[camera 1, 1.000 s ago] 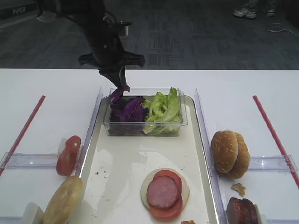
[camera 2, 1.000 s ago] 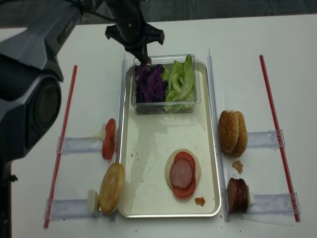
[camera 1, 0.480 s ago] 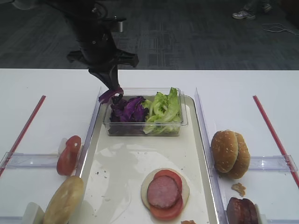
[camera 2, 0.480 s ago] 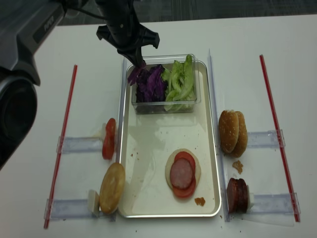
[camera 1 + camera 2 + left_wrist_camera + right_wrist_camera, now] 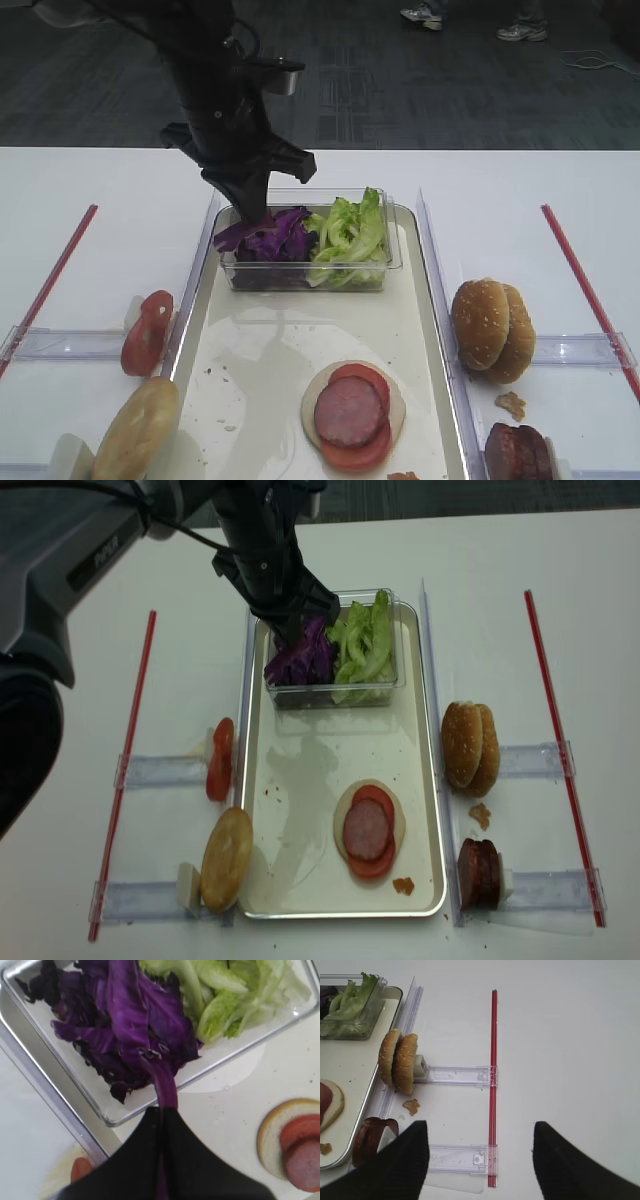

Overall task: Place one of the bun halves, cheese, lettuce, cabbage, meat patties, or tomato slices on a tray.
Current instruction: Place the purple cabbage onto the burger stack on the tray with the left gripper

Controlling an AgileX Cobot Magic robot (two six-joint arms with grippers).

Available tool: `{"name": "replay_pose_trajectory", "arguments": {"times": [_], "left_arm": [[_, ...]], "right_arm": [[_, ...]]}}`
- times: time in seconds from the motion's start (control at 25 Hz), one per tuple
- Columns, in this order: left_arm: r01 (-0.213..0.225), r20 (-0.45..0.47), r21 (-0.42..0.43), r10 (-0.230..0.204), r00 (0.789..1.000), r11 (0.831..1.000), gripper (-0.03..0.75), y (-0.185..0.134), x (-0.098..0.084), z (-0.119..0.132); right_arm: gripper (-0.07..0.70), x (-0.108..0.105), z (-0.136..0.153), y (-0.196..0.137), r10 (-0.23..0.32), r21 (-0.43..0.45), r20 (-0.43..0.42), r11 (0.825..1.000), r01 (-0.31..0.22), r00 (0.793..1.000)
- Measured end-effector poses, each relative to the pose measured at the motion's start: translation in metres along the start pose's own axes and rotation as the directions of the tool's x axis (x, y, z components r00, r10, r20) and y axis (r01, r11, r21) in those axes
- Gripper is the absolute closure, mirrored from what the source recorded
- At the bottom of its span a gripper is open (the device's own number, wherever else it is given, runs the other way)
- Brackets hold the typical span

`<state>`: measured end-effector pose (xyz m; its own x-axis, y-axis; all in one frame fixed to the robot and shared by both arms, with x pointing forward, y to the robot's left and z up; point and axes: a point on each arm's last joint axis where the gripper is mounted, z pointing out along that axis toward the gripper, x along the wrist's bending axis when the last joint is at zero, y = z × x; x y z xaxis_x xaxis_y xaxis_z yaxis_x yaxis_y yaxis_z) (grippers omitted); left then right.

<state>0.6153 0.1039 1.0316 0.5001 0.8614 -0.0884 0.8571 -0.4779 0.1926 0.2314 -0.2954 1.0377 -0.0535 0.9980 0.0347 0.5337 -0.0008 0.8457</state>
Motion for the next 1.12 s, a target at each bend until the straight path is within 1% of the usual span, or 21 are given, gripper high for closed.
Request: {"name": "replay_pose_trajectory", "arguments": {"times": [0.2,0.28,0.4,0.56,0.72,0.8,0.96,1.12], "left_arm": [[0.001,-0.004,0.007,-0.001,1.000,1.000,0.731,-0.018,-0.002,-0.013],[0.002,-0.004,0.008,-0.001,1.000,1.000,0.731,-0.029,-0.003,-0.021],[0.004,-0.001,0.026,-0.004,1.000,1.000,0.731,-0.046,-0.005,-0.027],[0.012,0.006,0.045,-0.012,1.000,0.999,0.731,-0.064,-0.006,-0.022],[0.012,0.020,-0.003,-0.012,1.000,1.000,0.731,-0.078,-0.008,-0.023],[0.008,0.020,-0.017,-0.008,1.000,1.000,0.731,-0.086,-0.008,-0.023],[-0.005,0.040,-0.015,0.005,0.999,1.000,0.731,-0.100,-0.010,-0.019],[-0.025,0.065,-0.022,0.026,0.998,0.999,0.731,-0.109,-0.018,-0.015]], "right_arm": [[0.164,0.000,0.000,0.000,0.000,0.000,0.000,1.000,0.000,1.000],[0.164,0.000,0.000,0.000,0.000,0.000,0.000,1.000,0.000,1.000],[0.164,0.000,0.000,0.000,0.000,0.000,0.000,1.000,0.000,1.000],[0.164,0.000,0.000,0.000,0.000,0.000,0.000,1.000,0.000,1.000],[0.164,0.000,0.000,0.000,0.000,0.000,0.000,1.000,0.000,1.000],[0.164,0.000,0.000,0.000,0.000,0.000,0.000,1.000,0.000,1.000],[0.164,0.000,0.000,0.000,0.000,0.000,0.000,1.000,0.000,1.000],[0.164,0.000,0.000,0.000,0.000,0.000,0.000,1.000,0.000,1.000]]}}
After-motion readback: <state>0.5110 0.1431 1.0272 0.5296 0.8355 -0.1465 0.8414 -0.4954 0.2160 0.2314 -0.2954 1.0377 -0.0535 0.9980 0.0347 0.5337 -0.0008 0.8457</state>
